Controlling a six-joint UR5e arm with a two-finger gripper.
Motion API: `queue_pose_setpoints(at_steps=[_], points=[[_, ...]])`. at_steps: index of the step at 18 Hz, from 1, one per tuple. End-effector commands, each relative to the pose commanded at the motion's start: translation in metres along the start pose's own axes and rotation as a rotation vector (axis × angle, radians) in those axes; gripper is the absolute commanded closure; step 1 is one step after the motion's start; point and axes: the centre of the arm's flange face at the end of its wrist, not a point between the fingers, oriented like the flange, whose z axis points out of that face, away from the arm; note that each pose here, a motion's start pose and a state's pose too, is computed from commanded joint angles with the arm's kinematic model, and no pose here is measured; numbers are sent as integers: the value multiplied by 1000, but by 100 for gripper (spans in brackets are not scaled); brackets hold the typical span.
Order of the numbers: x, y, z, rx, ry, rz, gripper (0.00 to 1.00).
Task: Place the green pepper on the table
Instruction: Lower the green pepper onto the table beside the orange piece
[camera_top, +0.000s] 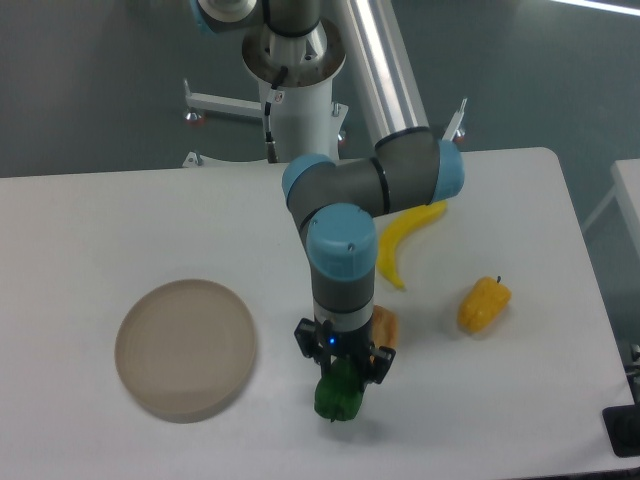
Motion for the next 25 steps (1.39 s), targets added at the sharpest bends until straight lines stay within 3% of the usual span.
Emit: queue_pose_setpoints(at_steps=[6,8,25], points=[[-4,6,10,-62,-37,44,57],[13,-1,17,-83,-43,66,57],[19,-4,23,-85,-34,76,57]])
